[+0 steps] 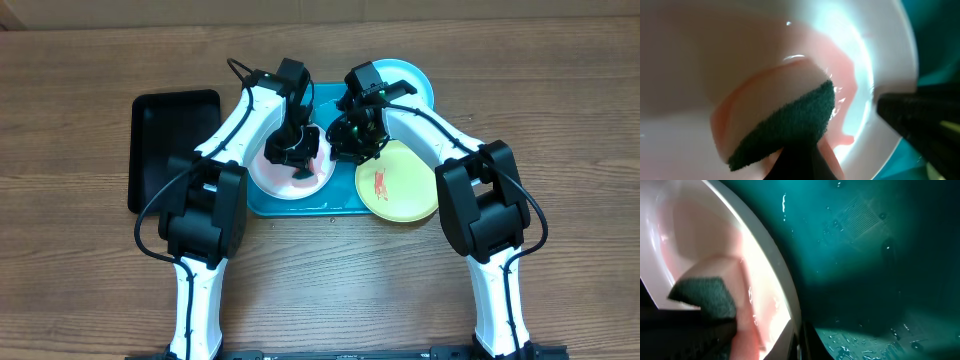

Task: Clean dirty plates on tray and stack at the side
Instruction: 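Scrub the white plate with the sponge while right gripper holds it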

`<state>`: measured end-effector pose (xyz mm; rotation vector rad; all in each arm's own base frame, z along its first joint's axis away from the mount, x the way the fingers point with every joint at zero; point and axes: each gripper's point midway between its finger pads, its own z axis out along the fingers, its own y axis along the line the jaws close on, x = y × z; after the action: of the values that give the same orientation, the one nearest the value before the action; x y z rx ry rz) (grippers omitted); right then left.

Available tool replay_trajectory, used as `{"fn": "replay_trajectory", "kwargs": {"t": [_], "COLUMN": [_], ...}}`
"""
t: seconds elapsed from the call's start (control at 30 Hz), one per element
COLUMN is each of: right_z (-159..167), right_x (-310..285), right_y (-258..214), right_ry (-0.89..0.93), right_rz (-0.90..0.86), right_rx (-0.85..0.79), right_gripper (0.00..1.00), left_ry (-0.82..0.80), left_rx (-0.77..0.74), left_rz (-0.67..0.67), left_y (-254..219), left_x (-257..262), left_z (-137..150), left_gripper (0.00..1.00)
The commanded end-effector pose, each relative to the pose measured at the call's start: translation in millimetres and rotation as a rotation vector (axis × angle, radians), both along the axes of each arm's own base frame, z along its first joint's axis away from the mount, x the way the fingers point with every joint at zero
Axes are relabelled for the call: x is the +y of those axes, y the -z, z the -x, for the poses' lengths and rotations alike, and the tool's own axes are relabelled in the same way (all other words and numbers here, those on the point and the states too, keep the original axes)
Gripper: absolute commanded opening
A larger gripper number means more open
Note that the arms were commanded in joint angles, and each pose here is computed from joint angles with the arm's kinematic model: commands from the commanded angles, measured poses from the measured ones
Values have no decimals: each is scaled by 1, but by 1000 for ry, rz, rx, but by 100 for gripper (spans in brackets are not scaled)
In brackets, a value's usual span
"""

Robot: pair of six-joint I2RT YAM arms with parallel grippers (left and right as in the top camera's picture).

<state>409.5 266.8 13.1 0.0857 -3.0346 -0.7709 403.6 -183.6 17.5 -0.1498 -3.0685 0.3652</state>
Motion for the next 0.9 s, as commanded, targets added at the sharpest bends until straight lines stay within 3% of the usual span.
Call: {"fn": "replay_trajectory", "kwargs": {"t": [0.0,0.13,0.3,0.5,0.6,0.63,0.73,0.87], "right_z": [3,2,3,2,2,2,2,2], "right_x": [8,8,8,8,7,7,6,6], "right_y": [-5,-5,-5,-5,-4,-4,-4,-4], "right_ry": [-15,-15,-15,-15,-14,-14,-13,-13], "right_rz": [-39,-39,-39,-38,-33,-31,-29,-29], "right_rx": [6,6,6,5,3,2,1,3], "right_gripper": [4,4,4,4,4,4,4,4], "left_ry": [-33,-93,-354,-407,-370,-340,-181,22], "left_rx": [-2,-104,-314,-342,-223,-168,-17,76], "left_rz": [16,-140,-526,-722,-686,-646,-461,-207], "left_y": [7,12,-1,-15,-7,-3,8,11], "left_x": [-14,-3,51,82,76,69,37,-5], "left_z": [-2,-18,-40,-27,-6,2,23,38], "left_gripper": [4,4,4,4,9,6,4,4]}}
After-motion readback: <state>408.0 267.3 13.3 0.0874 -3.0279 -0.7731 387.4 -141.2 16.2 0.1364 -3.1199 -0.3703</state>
